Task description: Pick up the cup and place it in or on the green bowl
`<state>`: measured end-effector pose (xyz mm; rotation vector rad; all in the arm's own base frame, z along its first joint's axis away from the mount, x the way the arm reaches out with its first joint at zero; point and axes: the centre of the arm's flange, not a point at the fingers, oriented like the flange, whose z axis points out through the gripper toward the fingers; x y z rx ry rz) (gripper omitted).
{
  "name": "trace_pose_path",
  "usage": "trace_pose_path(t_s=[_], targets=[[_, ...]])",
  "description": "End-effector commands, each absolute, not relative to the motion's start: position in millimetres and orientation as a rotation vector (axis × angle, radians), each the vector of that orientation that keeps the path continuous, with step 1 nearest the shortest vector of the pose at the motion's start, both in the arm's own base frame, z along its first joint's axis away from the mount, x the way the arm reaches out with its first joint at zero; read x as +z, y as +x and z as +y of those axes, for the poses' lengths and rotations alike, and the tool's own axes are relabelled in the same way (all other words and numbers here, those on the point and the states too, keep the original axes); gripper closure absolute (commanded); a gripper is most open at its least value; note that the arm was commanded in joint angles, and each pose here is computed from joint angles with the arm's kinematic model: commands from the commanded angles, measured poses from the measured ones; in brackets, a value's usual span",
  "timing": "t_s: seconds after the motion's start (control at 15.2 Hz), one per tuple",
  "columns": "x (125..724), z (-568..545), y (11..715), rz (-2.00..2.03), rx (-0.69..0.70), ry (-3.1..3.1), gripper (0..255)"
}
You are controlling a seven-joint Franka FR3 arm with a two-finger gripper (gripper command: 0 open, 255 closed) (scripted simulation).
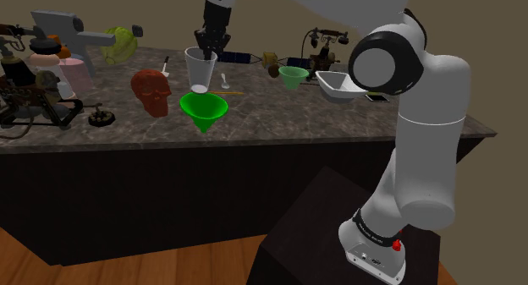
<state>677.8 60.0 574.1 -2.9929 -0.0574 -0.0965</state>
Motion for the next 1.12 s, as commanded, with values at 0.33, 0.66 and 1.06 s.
trace_pose_path(t_s=[0.33,0.66,1.06], targets=[[537.1,60.2,677.1,-0.057,-0.098,-2.993,255],[534.3,60.2,677.1,-0.057,-0.098,-2.993,255],[534.3,60.2,677.1,-0.057,-0.098,-2.993,0]])
